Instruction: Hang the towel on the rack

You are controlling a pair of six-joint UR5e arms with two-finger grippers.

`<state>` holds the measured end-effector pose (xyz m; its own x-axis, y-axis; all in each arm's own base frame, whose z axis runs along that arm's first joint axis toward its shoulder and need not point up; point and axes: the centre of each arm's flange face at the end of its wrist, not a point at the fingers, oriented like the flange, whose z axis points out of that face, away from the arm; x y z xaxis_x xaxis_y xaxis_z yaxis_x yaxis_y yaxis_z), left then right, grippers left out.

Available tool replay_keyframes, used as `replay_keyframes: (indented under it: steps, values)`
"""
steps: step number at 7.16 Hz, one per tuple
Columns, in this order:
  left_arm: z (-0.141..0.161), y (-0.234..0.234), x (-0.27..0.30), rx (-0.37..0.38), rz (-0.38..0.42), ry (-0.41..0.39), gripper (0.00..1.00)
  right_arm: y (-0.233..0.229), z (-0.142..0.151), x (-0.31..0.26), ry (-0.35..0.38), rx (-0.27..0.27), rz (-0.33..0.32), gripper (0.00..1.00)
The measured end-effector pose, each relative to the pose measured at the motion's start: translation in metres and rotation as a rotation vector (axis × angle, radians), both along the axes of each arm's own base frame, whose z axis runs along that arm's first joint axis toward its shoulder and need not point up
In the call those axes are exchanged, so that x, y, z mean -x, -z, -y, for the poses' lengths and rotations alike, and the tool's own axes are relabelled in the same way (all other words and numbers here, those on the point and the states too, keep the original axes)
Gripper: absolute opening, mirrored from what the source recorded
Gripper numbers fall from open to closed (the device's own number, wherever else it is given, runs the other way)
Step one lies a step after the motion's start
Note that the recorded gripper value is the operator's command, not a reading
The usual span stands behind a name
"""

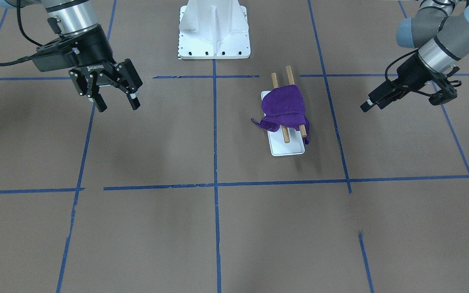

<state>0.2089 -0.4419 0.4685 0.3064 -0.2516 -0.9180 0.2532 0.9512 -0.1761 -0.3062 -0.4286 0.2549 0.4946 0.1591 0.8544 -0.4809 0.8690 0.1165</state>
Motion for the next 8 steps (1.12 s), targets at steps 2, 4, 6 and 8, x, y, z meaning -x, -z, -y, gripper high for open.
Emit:
replay_keyframes:
  steps: [2, 4, 6, 8]
  values:
    - [0.015, -0.065, 0.048, -0.243, 0.148, -0.055, 1.0, -0.073, 0.024, -0.071, 0.127, 0.027, -0.115, 1.0]
    - [0.028, -0.139, 0.127, -0.493, 0.338, -0.132, 1.0, -0.157, 0.048, -0.158, 0.262, 0.044, -0.194, 1.0]
    - [0.036, -0.179, 0.206, -0.593, 0.486, -0.202, 1.0, -0.24, 0.063, -0.245, 0.402, 0.028, -0.301, 1.0]
    - [0.037, -0.193, 0.254, -0.515, 0.519, -0.252, 1.0, -0.315, 0.066, -0.315, 0.547, 0.005, -0.335, 1.0]
